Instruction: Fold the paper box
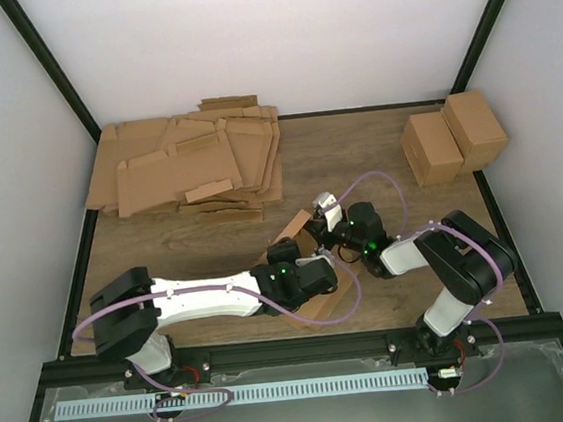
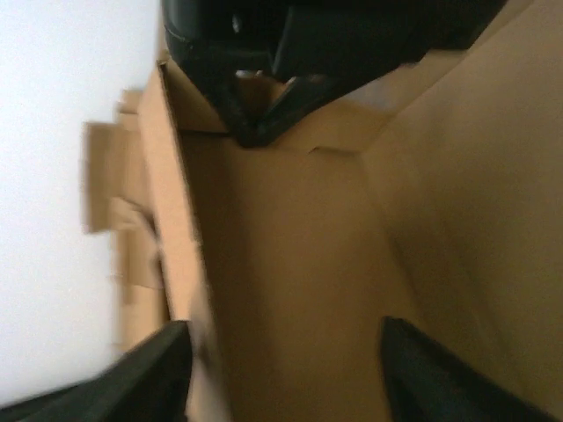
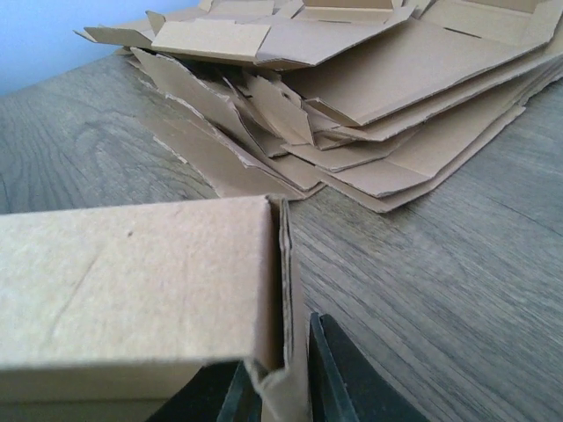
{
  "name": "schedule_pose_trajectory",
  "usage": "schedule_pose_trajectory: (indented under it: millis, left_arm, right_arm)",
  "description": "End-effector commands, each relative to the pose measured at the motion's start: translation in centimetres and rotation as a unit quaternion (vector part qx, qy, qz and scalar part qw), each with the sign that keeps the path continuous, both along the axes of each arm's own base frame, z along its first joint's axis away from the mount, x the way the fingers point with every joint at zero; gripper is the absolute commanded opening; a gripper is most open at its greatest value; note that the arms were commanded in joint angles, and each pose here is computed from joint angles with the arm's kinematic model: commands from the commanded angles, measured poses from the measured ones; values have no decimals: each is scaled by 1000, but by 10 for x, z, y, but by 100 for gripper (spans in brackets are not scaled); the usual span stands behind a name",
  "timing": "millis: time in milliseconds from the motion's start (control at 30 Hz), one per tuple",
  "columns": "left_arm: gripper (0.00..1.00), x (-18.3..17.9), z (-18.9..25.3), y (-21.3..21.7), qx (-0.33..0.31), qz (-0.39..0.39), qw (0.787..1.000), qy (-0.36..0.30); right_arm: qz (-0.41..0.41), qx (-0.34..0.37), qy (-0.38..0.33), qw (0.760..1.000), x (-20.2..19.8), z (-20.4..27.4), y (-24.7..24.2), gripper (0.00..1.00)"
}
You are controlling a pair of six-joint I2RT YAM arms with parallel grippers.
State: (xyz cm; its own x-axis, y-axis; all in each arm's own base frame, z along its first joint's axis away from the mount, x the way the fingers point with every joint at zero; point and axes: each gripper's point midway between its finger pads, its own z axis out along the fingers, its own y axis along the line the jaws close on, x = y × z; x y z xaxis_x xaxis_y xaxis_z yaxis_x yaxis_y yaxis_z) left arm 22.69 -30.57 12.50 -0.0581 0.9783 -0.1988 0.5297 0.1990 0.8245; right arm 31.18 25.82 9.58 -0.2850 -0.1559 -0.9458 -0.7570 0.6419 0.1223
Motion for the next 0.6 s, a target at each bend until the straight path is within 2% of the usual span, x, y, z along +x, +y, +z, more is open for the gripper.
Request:
schedule_pose_trajectory:
  millis: [0,67,233,300,400,567]
  left_arm:
    - [80,-37,14,-26,-112,-43,984,132]
    - [89,-46,34,-34,-167,-56,972,157]
    - [95,-53,96,-47,-316,-65,927,189]
    - [95,-34,128,-37,-389,-27,905,169]
    - [98,3,154,-13,-484,52,855,178]
    - [100,45,140,8,-523,151,794,271]
  right_arm:
    - [7,8,-31,999,5,16,9,16]
    - [9,8,-31,999,4,16,10,16]
    - [12,7,-31,999,2,15,9,16]
    - [14,8,-32,999,0,15,9,16]
    - [21,10,-33,999,-3,15,10,16]
    - [29,11,-34,999,-7,16,11,16]
